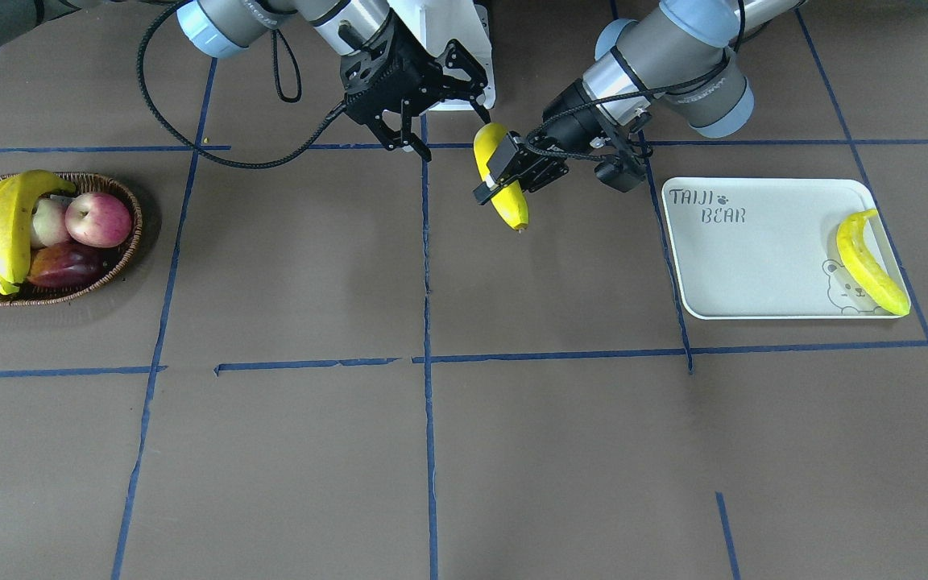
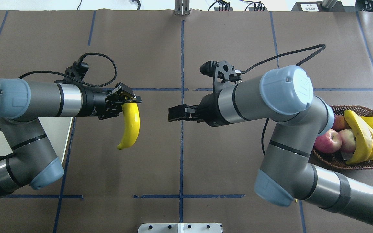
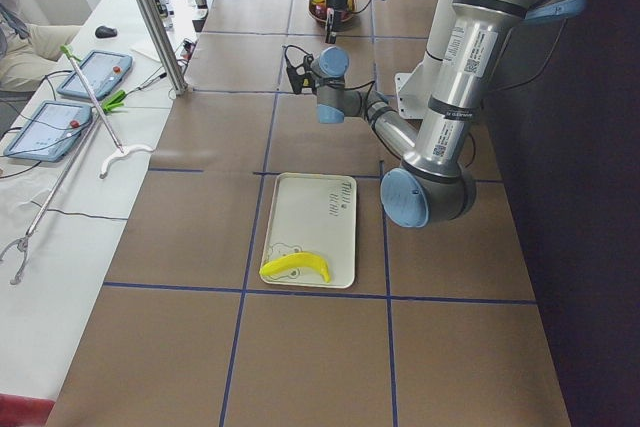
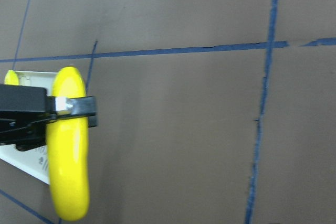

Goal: Transfer all bananas from basket to plate

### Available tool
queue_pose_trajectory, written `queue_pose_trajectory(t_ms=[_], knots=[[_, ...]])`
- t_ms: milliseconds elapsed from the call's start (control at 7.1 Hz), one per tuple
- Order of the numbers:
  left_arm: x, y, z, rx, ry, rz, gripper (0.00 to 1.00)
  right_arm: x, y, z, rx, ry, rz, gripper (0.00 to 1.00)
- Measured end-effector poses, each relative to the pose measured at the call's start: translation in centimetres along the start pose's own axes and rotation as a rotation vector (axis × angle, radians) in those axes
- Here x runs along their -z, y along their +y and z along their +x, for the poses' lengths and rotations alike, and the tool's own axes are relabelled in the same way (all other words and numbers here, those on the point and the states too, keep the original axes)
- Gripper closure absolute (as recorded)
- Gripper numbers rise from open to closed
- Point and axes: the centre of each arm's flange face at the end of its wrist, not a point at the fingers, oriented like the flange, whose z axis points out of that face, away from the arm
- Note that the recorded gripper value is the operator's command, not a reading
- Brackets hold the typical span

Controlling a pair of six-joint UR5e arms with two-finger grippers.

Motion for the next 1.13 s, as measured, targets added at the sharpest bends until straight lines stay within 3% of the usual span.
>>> queue_pose_trajectory(t_ms=[282,704,845,1126], knots=[[2.9,-2.9,-5.5,0.050,-0.123,0.073,1.00,2.1,-2.5,5.6,-0.002,0.120,-0.023,0.00],[8.8,-6.9,-13.4,0.129,-0.288,0.188,1.00,5.3,-2.7,9.8,0.111,0.373,-0.135,0.00],[10.0,-8.3,-16.5,0.138,-0.361,0.214,1.00,7.1,-2.3,11.8,0.171,0.427,-0.171,0.00],[12.6,-12.3,-21.8,0.071,-0.519,0.261,0.99,9.8,-2.1,15.6,0.267,0.479,-0.209,0.00]])
